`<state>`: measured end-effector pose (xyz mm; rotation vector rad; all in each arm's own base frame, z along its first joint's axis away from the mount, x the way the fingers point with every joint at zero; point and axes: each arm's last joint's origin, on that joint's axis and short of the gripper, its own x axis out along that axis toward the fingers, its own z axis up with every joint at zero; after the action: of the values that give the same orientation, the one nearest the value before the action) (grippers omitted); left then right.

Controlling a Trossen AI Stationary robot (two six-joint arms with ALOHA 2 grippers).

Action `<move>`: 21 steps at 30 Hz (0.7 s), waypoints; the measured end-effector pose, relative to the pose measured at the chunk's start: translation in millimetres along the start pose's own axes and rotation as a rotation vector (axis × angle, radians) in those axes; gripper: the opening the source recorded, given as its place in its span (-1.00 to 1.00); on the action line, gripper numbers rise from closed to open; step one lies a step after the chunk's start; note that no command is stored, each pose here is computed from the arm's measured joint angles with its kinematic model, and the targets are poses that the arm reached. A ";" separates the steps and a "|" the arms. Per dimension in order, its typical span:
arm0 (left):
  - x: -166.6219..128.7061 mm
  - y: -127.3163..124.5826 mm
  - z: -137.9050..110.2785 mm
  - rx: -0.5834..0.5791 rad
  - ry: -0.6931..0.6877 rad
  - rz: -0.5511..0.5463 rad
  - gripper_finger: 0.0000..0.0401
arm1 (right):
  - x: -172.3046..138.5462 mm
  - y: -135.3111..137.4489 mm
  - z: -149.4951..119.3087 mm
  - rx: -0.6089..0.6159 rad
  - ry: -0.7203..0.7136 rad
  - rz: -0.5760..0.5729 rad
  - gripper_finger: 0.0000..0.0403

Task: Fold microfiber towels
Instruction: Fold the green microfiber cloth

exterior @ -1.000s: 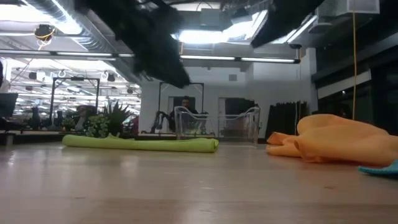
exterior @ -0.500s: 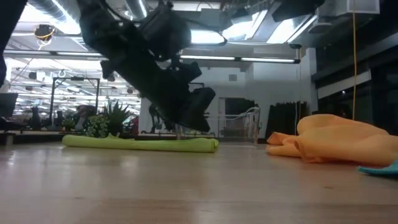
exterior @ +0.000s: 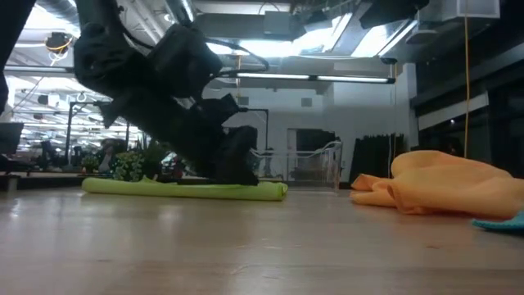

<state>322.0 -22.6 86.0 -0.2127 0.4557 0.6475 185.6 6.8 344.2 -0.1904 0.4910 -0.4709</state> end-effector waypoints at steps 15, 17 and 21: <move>-29.7 -25.5 -26.9 -0.085 0.170 -0.269 -0.49 | 0.0 0.2 0.0 0.027 0.000 0.007 -0.04; -36.2 -31.9 -31.8 -0.115 0.227 -0.334 -0.49 | 0.0 0.2 0.0 0.027 0.000 0.007 -0.04; -52.2 -44.1 -40.2 -0.157 0.356 -0.453 -0.49 | 0.0 0.2 -1.4 0.017 0.013 0.008 -0.04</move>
<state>299.1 -97.9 77.4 -0.5682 0.6730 0.1975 185.0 6.9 342.9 -0.1690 0.4999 -0.4690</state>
